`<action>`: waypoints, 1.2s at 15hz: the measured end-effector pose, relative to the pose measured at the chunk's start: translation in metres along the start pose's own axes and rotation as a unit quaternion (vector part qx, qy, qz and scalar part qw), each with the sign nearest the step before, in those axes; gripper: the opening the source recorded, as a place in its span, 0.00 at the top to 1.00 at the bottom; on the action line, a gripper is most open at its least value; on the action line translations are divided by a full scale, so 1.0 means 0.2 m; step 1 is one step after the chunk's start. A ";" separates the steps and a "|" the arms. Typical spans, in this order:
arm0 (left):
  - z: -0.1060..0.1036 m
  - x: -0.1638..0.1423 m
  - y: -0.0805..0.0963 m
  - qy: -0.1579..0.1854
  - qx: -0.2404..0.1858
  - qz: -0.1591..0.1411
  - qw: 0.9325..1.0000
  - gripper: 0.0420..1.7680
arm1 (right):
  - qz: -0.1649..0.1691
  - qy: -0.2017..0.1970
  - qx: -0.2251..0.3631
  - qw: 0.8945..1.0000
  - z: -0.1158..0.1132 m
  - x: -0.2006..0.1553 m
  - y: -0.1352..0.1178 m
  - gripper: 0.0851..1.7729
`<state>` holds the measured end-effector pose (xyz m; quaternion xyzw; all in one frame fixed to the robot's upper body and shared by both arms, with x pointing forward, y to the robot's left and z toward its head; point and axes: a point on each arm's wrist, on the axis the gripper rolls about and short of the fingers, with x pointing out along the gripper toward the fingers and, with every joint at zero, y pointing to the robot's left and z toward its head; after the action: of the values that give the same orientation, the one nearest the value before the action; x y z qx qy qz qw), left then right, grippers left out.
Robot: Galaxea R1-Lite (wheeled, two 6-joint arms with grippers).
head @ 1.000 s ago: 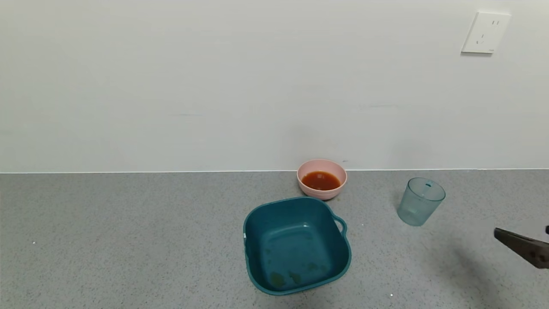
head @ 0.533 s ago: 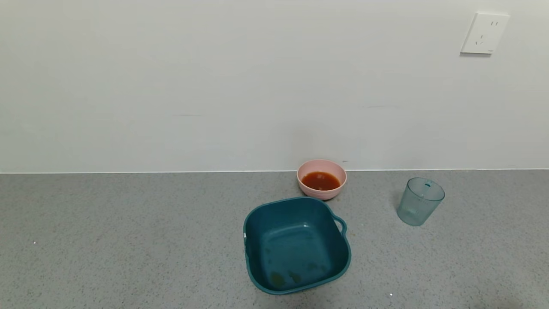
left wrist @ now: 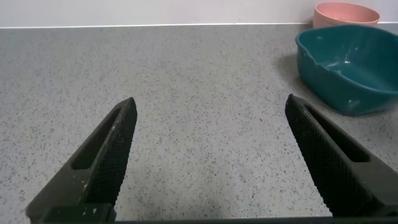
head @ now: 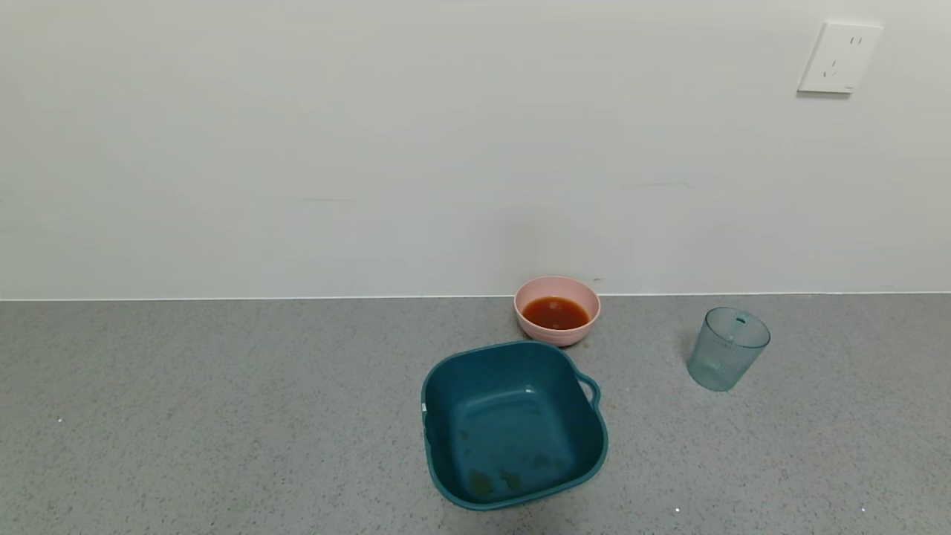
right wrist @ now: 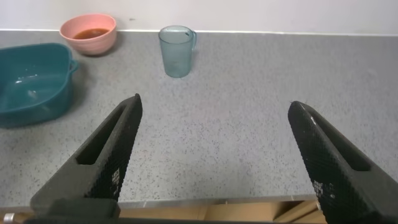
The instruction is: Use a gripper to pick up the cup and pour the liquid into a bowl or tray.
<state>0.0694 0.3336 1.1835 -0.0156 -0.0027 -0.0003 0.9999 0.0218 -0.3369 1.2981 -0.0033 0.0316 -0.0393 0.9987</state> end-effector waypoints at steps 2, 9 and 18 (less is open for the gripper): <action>0.00 0.00 0.00 0.000 0.000 0.000 1.000 0.03 | 0.009 -0.018 -0.007 1.000 -0.06 -0.03 0.00 0.04; 0.00 0.00 0.00 0.000 0.000 0.000 1.000 0.03 | 0.012 -0.090 -0.006 0.996 -0.27 0.11 0.01 0.04; 0.00 0.00 0.00 0.000 0.000 0.000 1.000 0.03 | 0.039 -0.034 -0.018 0.999 -0.56 0.27 0.03 0.04</action>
<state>0.0694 0.3336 1.1835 -0.0159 -0.0027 -0.0003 0.9999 0.0687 -0.3362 1.1834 -0.0218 -0.0014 0.0000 0.9998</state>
